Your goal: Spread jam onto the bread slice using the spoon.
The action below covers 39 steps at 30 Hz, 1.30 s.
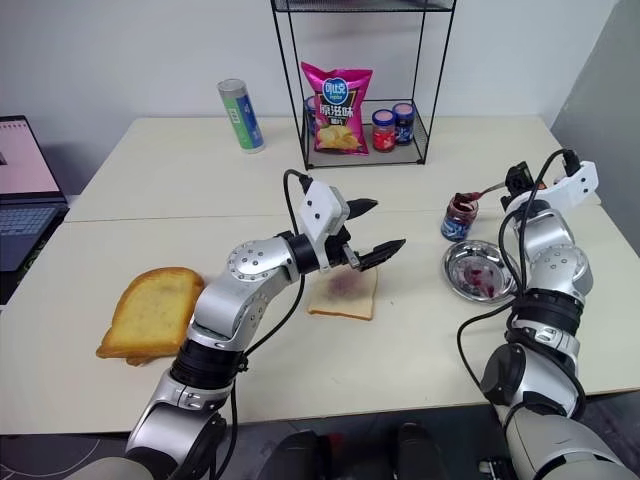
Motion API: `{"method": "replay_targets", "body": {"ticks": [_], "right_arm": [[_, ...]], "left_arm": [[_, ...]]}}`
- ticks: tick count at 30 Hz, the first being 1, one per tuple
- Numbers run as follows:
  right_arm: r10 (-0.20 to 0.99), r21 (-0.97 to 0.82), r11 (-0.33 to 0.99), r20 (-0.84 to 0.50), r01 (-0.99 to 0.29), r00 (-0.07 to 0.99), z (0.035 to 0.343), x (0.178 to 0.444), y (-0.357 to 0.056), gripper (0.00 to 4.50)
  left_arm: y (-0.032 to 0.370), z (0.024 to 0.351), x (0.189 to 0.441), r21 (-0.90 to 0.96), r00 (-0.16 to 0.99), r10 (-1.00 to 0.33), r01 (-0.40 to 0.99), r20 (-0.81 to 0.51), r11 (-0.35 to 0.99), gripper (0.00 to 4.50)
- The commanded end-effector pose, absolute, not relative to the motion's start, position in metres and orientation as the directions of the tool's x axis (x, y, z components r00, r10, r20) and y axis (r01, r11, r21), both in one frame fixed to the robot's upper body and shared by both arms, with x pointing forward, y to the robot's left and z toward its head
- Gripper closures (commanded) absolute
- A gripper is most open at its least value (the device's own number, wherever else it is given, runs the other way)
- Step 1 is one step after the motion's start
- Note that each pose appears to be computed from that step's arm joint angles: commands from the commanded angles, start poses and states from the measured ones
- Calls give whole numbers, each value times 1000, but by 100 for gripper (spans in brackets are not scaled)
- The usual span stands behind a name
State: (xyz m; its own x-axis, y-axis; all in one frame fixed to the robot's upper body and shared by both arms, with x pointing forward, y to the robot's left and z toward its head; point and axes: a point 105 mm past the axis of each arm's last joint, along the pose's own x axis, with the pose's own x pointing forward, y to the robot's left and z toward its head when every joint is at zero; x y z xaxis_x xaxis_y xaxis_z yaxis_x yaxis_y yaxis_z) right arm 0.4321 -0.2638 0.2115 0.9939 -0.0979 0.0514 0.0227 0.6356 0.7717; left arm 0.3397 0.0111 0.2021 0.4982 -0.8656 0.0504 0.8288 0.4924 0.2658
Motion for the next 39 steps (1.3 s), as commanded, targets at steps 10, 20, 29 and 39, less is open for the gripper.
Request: {"method": "replay_targets", "body": {"ticks": [10,20,29,39], "right_arm": [[-134,778,629,120,-9,984,231,415,-279,447],[-136,870,481,191,-104,972,250,404,-274,447],[177,799,452,356,-397,918,297,374,-184,447],[493,657,525,283,-541,823,264,339,-93,447]], "left_arm": [[6,217,333,315,463,-882,827,89,466,0],[7,223,332,303,450,-885,833,117,463,0],[53,232,324,277,520,-840,793,155,543,0],[116,183,274,210,616,-787,773,-27,598,0]]}}
